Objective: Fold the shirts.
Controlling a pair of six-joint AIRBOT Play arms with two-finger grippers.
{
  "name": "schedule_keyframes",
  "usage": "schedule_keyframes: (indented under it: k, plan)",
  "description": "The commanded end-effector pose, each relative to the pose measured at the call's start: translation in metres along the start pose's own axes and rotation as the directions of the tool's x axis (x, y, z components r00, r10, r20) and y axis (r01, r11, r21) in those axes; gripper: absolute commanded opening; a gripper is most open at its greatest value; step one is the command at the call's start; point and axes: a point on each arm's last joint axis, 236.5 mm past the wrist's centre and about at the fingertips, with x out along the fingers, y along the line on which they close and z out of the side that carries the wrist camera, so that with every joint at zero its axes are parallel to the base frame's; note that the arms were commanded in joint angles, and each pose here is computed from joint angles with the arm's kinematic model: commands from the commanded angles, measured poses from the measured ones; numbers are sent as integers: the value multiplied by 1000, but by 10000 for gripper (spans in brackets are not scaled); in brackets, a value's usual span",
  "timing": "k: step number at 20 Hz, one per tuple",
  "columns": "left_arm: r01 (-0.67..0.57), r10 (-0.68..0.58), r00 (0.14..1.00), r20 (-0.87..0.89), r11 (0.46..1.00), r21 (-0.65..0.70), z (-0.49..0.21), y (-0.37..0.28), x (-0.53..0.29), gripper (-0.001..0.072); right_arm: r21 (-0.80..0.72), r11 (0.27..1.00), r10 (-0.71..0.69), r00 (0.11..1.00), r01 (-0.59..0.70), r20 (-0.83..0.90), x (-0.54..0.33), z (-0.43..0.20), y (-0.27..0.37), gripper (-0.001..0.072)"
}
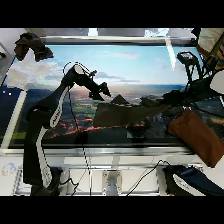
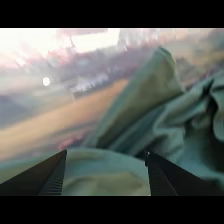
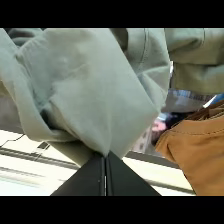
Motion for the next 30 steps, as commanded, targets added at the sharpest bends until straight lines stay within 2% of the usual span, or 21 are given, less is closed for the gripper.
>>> schedule_keyframes:
  k: [1, 6, 9, 12, 16, 21, 27, 30]
  plan:
    - [6, 0, 993, -117, 999, 48, -30, -7, 5, 519, -12, 1000, 6, 999, -5, 47, 0, 9, 1, 18]
    - [-6, 32, 968, -250, 994, 106, -61, -1, -7, 521, -13, 1000, -1, 1000, 2, 17, 17, 1, 0, 18]
    - [-118, 139, 974, -179, 985, 125, -51, 17, -25, 520, -14, 1000, -4, 1000, 3, -23, 29, -9, 0, 19]
    - [-285, 295, 954, -53, 947, 145, -28, 43, -42, 520, -13, 1000, 6, 1000, -6, 8, 31, -2, 2, 19]
    - [-382, 385, 923, 11, 913, 145, -12, 70, -43, 521, -12, 1000, 23, 999, -23, 26, 31, 2, 6, 19]
    - [-331, 325, 944, 62, 929, 166, 1, 57, -36, 519, -11, 999, 31, 999, -30, 34, 31, 4, 8, 19]
    - [-308, 316, 948, -43, 941, 143, -14, 70, -18, 519, -9, 999, 45, 998, -45, 41, 31, 6, 11, 19]
    - [-248, 259, 963, -73, 960, 130, -18, 62, -7, 519, -9, 999, 45, 998, -45, 41, 31, 6, 11, 19]
